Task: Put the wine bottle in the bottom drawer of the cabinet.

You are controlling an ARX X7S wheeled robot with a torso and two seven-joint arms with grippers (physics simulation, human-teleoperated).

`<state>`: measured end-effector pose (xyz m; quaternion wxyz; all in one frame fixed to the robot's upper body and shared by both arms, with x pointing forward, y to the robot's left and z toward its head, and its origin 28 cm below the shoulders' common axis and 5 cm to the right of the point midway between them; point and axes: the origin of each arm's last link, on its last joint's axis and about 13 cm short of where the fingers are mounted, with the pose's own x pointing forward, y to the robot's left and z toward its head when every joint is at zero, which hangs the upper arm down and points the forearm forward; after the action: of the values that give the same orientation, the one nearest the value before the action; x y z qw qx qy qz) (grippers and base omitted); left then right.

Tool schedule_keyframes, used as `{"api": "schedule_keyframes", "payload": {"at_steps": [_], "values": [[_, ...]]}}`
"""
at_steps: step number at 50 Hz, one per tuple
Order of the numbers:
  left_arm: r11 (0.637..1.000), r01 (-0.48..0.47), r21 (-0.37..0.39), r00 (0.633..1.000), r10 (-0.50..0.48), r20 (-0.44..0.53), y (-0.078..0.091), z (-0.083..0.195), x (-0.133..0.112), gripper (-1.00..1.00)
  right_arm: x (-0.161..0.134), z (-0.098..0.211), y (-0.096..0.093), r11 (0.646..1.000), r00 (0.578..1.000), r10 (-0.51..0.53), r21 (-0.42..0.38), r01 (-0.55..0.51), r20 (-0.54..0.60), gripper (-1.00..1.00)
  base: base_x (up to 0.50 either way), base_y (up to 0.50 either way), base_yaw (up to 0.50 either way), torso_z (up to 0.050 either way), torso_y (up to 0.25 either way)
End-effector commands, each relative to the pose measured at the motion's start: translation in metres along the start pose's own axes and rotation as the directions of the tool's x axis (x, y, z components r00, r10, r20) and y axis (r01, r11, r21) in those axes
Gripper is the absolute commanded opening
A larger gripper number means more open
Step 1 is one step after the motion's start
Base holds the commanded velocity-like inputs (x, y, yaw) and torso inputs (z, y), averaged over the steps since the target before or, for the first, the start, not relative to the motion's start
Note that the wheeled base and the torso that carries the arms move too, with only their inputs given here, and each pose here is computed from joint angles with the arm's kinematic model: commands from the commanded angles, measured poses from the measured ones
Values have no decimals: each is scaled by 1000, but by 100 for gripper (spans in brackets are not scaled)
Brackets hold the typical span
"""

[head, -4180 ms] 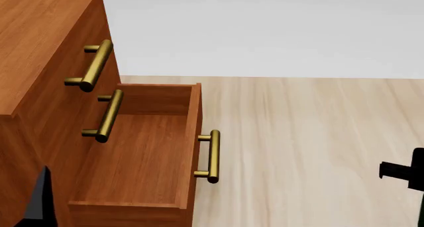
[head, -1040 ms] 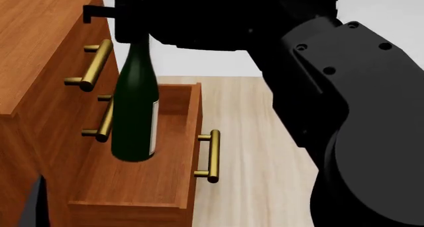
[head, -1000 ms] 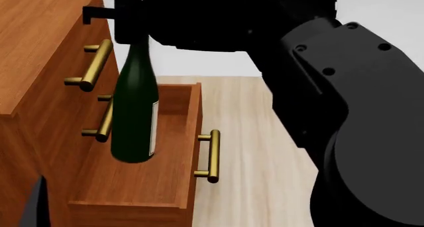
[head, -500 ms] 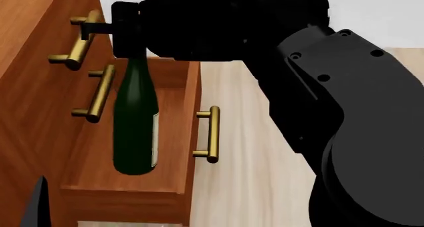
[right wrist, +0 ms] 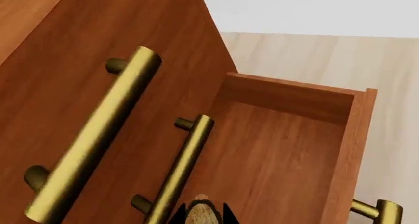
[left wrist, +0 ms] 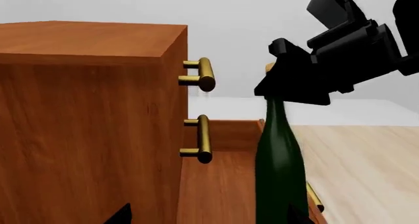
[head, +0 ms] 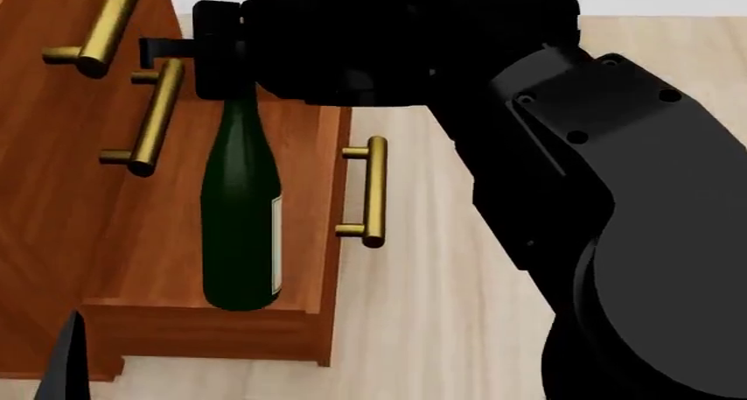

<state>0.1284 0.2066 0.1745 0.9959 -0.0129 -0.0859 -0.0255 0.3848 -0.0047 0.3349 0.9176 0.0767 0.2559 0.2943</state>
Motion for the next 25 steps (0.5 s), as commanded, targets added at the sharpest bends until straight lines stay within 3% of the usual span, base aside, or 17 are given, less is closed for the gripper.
{"api": "schedule_keyframes", "payload": {"at_steps": [1, 25], "values": [[1000, 3, -3, 1000, -3, 3, 0, 1, 0, 100, 5, -9, 1, 1000, 999, 15, -15, -16, -34, -100, 0, 0, 0, 4, -146], [1000, 8, -6, 1000, -8, -2, 0, -2, 0, 100, 4, -6, 4, 999, 1000, -9, -50, 7, -30, -100, 0, 0, 0, 3, -147]]}}
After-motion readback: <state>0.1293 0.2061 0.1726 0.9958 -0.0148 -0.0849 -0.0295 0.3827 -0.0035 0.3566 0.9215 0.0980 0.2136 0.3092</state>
